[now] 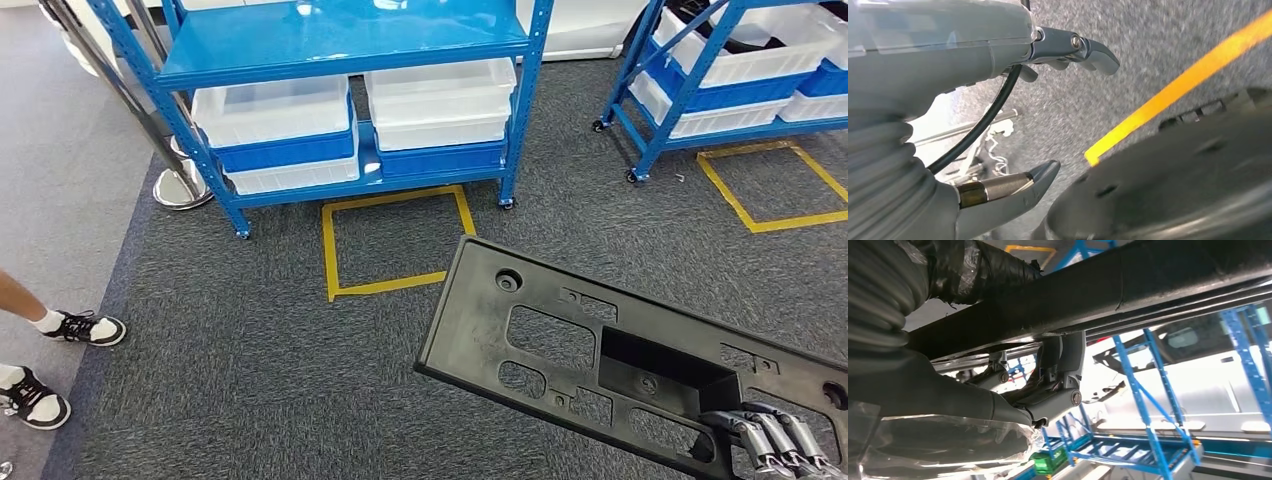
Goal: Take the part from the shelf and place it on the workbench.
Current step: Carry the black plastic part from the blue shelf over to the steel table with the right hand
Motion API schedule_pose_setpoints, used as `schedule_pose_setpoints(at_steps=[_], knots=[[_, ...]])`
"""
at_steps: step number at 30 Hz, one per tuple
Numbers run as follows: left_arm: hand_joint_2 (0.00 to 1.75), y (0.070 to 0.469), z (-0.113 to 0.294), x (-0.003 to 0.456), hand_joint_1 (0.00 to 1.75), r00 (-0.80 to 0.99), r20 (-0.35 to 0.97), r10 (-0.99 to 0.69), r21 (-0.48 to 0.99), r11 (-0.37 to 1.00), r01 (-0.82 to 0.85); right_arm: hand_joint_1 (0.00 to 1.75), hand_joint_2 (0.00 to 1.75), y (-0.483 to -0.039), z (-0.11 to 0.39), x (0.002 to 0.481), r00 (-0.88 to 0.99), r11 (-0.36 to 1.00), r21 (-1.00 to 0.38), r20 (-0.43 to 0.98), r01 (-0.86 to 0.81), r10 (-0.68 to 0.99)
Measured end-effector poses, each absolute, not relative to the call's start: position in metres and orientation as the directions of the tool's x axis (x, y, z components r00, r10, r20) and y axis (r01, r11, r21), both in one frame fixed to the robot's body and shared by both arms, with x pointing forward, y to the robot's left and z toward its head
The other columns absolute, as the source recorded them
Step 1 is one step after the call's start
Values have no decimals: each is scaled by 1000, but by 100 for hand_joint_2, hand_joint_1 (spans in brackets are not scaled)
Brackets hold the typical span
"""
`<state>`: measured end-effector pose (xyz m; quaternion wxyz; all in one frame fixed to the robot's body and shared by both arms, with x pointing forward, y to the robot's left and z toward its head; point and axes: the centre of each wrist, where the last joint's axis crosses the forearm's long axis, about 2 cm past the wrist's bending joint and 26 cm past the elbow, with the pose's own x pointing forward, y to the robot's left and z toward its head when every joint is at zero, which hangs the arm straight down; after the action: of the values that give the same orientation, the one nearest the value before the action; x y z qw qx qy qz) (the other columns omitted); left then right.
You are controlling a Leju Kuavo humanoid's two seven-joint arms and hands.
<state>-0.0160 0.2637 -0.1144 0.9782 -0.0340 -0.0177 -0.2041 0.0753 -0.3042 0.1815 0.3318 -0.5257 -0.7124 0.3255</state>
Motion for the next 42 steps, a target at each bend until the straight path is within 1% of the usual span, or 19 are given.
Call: schedule_pose_setpoints(at_steps=[42], knots=[[175, 268, -115, -18, 0, 905, 42, -424, -63, 903, 426, 175, 175, -304, 189, 63, -201, 217, -813, 126, 541, 971]])
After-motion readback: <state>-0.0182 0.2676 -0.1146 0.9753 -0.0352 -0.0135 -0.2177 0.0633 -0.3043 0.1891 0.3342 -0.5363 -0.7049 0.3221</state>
